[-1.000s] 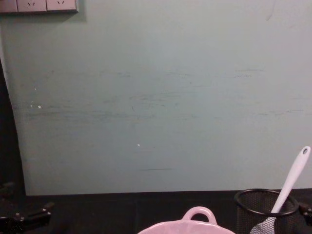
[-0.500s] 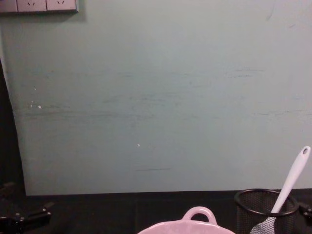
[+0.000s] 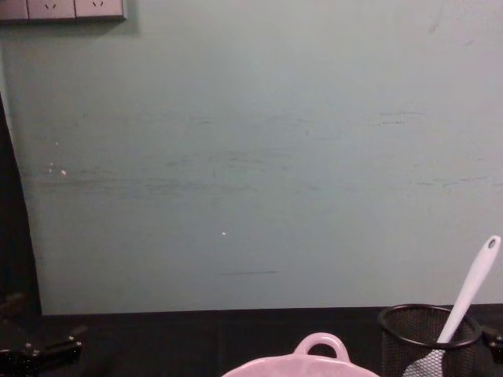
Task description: Use the one hand to pick up the spoon and stir the clear water in the bowl.
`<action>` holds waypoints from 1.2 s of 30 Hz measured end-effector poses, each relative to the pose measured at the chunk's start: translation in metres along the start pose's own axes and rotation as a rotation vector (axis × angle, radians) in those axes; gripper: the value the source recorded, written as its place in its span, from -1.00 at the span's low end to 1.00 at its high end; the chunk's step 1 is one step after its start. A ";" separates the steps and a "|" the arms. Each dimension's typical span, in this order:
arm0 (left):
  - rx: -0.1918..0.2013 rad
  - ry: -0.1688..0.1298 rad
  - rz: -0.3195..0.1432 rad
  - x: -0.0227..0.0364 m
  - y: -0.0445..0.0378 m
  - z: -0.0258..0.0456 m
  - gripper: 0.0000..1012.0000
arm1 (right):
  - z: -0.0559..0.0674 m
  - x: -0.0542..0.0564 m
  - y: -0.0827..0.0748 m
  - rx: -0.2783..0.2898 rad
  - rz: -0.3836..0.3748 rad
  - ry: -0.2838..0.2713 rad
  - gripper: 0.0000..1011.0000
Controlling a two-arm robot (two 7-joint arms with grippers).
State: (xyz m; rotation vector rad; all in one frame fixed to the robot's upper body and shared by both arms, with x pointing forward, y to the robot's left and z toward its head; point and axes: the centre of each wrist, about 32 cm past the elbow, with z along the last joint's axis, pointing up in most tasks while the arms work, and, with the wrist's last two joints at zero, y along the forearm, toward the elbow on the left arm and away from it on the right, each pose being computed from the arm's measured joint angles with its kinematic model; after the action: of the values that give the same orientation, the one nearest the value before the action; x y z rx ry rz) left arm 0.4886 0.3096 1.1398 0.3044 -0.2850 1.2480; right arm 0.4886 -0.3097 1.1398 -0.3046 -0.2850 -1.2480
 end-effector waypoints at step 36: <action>0.000 0.000 0.000 0.0000 0.0000 0.0000 0.99 | 0.013 0.018 -0.029 0.035 0.106 0.541 0.98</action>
State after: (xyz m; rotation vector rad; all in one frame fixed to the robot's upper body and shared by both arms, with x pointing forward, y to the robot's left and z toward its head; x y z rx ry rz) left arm 0.4886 0.3097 1.1398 0.3045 -0.2850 1.2479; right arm 0.4659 -0.3288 1.1605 0.0539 0.1725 -1.1718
